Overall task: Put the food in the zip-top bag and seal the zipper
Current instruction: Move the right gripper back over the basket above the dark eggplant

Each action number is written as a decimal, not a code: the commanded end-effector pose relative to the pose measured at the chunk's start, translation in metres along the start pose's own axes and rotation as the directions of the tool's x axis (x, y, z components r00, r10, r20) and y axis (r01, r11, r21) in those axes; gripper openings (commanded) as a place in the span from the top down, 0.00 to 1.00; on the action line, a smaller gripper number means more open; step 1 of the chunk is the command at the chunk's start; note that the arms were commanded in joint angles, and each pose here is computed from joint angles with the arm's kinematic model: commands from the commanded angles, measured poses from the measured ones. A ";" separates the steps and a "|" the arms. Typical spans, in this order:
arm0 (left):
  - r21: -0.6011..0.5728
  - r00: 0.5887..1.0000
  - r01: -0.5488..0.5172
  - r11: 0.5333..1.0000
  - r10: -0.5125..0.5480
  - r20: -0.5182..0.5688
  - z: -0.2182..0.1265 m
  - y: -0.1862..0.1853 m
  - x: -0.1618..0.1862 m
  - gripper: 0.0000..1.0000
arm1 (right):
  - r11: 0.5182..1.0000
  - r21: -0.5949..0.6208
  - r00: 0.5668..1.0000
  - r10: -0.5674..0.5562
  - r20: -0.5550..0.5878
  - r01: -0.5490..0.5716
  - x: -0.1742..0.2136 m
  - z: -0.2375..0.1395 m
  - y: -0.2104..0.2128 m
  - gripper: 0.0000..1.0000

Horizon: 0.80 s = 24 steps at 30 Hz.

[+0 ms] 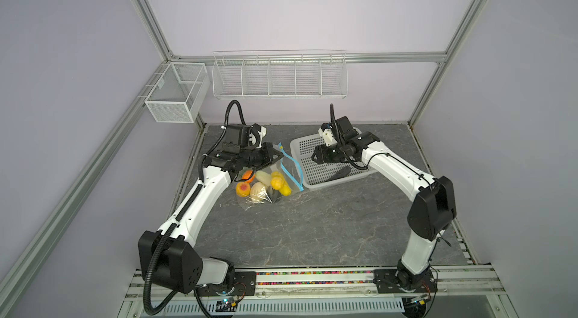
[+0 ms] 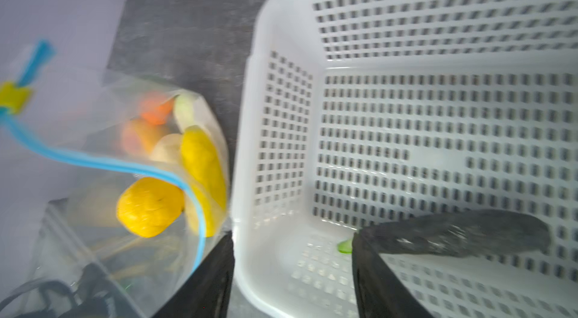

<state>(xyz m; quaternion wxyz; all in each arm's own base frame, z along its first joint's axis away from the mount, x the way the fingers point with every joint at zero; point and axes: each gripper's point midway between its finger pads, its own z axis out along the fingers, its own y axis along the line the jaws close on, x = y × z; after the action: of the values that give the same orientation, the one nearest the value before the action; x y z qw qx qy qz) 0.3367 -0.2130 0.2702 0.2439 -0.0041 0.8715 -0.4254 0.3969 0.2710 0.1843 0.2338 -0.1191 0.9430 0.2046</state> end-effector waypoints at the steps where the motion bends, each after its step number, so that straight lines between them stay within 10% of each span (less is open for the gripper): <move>1: 0.020 0.999 -0.029 0.999 0.029 0.021 -0.006 -0.009 -0.002 1.00 | 0.981 0.186 0.998 0.061 -0.017 -0.057 0.010 0.007 -0.052 0.38; 12: 0.037 1.000 -0.020 0.999 0.019 0.016 -0.004 -0.007 0.003 1.00 | 0.838 0.400 0.917 0.399 0.017 -0.372 0.030 0.023 -0.142 0.41; 24: 0.024 1.000 -0.027 0.999 0.027 0.015 -0.008 -0.006 0.006 1.00 | 0.758 0.407 0.834 0.551 0.019 -0.510 0.041 0.045 -0.151 0.40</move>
<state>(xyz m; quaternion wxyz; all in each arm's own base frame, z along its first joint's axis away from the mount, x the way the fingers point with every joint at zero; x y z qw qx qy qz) 0.3313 -0.2117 0.2675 0.2453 -0.0040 0.8697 -0.4283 0.4326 0.1527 0.0906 0.1660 0.1574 0.9715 0.0614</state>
